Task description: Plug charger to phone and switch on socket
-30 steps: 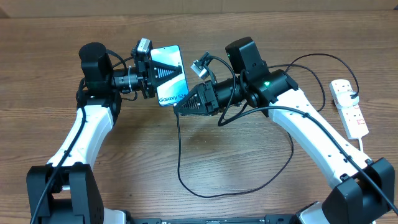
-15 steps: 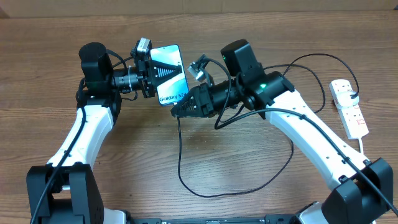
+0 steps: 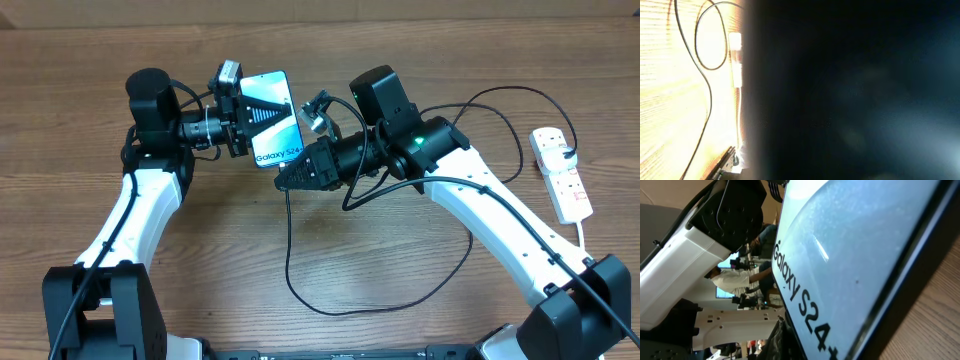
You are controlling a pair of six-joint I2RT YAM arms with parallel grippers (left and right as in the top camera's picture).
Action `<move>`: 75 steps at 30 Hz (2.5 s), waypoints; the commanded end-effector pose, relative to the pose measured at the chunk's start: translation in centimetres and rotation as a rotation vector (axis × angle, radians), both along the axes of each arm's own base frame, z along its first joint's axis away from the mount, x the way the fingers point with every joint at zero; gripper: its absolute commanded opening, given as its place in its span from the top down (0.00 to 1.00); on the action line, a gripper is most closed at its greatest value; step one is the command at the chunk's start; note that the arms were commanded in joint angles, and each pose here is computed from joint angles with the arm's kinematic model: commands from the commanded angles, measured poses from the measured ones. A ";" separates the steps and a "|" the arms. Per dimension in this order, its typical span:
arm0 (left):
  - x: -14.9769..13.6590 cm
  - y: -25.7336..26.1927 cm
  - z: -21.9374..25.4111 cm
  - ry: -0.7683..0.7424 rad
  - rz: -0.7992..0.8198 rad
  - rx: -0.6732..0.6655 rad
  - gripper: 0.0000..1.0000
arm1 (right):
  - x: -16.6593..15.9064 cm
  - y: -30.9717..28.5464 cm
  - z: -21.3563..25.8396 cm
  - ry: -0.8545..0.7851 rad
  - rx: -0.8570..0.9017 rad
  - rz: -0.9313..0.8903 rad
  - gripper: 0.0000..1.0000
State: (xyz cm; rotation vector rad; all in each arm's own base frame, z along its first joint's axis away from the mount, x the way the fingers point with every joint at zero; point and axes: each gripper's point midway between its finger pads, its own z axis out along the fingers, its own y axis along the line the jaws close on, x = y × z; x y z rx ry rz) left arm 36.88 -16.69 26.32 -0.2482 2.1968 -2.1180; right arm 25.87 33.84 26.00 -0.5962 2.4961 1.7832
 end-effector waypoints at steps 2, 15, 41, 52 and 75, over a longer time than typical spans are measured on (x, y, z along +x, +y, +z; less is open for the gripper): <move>-1.8 -0.3 2.1 -0.100 -0.080 -0.011 0.96 | 0.6 0.3 0.2 -0.004 0.000 -0.027 0.96; -3.6 -0.5 2.4 -0.199 -0.183 -0.027 0.96 | 1.4 0.6 0.6 -0.016 0.008 -0.057 0.96; -4.8 -2.7 2.4 -0.171 -0.250 -0.035 0.96 | 4.4 0.0 1.7 -0.055 0.038 -0.152 0.96; -4.3 -2.7 2.3 -0.180 -0.221 -0.027 0.96 | 1.7 -0.1 2.7 -0.068 0.124 0.008 0.00; -1.3 0.4 2.0 -0.148 -0.048 0.001 0.96 | 0.5 -0.7 1.5 -0.061 0.092 0.046 0.45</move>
